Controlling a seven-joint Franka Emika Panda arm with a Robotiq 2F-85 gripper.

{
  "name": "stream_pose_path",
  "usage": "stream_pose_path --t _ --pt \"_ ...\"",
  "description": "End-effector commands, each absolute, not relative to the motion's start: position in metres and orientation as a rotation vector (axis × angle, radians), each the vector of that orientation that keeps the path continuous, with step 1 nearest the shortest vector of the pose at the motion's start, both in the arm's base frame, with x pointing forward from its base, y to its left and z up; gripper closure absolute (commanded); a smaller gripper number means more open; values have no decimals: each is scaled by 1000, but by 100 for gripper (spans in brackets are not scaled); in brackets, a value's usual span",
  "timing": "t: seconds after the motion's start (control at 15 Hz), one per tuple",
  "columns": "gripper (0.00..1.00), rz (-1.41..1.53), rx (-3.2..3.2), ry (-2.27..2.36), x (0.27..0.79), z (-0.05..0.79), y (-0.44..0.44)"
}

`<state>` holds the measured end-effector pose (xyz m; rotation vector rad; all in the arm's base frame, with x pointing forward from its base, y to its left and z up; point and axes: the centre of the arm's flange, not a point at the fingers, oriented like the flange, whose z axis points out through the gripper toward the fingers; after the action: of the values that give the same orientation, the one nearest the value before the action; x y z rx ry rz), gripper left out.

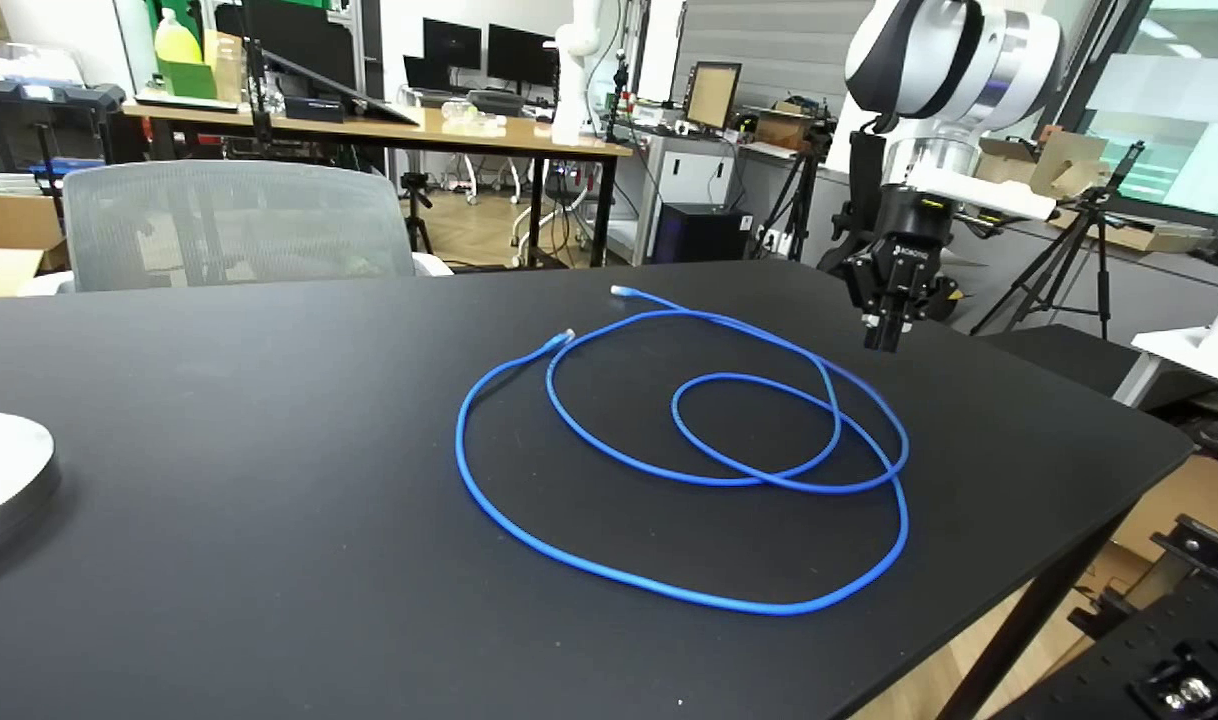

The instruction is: Move the cable backwards

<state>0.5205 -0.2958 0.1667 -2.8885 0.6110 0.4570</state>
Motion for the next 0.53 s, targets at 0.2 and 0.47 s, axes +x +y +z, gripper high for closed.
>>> stream_pose_path --t 0.2,0.47 --pt "29 401 -2906 701 535 188 -285" --pt "2 318 -3020 777 546 219 -255"
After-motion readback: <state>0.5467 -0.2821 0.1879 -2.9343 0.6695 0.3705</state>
